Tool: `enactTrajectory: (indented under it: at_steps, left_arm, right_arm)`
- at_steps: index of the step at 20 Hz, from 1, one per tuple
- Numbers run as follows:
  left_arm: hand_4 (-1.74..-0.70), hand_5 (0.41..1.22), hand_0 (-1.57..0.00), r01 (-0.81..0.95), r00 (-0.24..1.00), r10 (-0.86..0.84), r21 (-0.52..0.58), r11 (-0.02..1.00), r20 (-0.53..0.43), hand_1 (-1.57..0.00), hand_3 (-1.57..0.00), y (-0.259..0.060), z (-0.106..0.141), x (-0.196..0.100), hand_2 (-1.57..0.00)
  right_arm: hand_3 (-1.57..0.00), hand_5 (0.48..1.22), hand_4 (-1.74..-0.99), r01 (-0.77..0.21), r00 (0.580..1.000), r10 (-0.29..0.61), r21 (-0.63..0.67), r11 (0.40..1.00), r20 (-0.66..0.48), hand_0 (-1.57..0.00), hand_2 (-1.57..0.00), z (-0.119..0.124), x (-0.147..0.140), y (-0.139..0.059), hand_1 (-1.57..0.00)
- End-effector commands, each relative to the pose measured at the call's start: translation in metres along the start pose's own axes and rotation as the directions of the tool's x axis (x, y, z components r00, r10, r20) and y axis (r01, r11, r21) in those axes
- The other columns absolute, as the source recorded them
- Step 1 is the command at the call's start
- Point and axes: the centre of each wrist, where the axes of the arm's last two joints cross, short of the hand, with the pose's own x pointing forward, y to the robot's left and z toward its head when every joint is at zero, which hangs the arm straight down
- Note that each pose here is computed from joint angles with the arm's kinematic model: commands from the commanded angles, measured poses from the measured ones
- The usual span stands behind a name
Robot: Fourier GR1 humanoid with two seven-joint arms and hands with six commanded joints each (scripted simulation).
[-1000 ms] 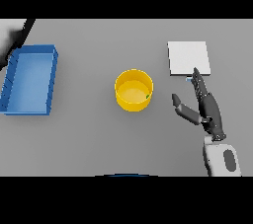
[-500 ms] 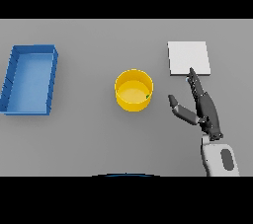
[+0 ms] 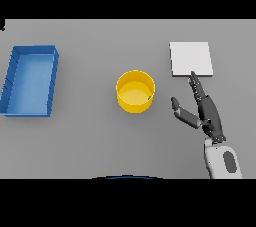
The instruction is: Pick up the red beaker and tilt it to pour out 1 green nut into yellow bowl. Pick up the yellow bowl and place it on the metallic measuring scale.
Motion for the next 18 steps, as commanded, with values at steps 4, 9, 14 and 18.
enactTrajectory:
  at_steps: [4,9,14,18]
  left_arm:
    - [-1.74,1.221,-1.57,-0.027,0.999,0.028,0.024,0.999,-0.035,-1.57,-1.45,-0.012,0.011,-0.022,-1.57]
    - [-1.74,1.19,-1.57,-0.064,0.997,0.066,0.038,0.997,-0.04,-1.57,-1.33,-0.022,0.03,-0.045,-1.57]
    - [-1.5,0.896,-1.57,-0.085,0.996,0.085,-0.008,0.996,-0.034,-1.57,-1.27,-0.037,0.045,-0.058,-1.57]
    - [-1.05,0.757,-1.44,-0.102,0.994,0.105,-0.134,0.986,0.015,-1.29,-0.71,-0.035,0.058,-0.057,-1.16]
  right_arm:
    - [0.0,0.716,-1.309,-0.009,1.0,0.009,-0.002,1.0,0.017,0.0,0.0,-0.003,0.003,-0.002,0.0]
    - [0.0,0.723,-1.332,-0.015,1.0,0.014,0.002,1.0,0.019,0.0,0.0,-0.001,0.006,-0.002,0.0]
    - [0.0,0.73,-1.326,-0.022,1.0,0.022,0.003,1.0,-0.001,0.0,0.0,-0.003,0.005,-0.002,0.0]
    - [0.0,0.731,-1.32,-0.029,1.0,0.029,0.002,1.0,-0.005,0.0,0.0,-0.003,0.003,0.0,0.0]
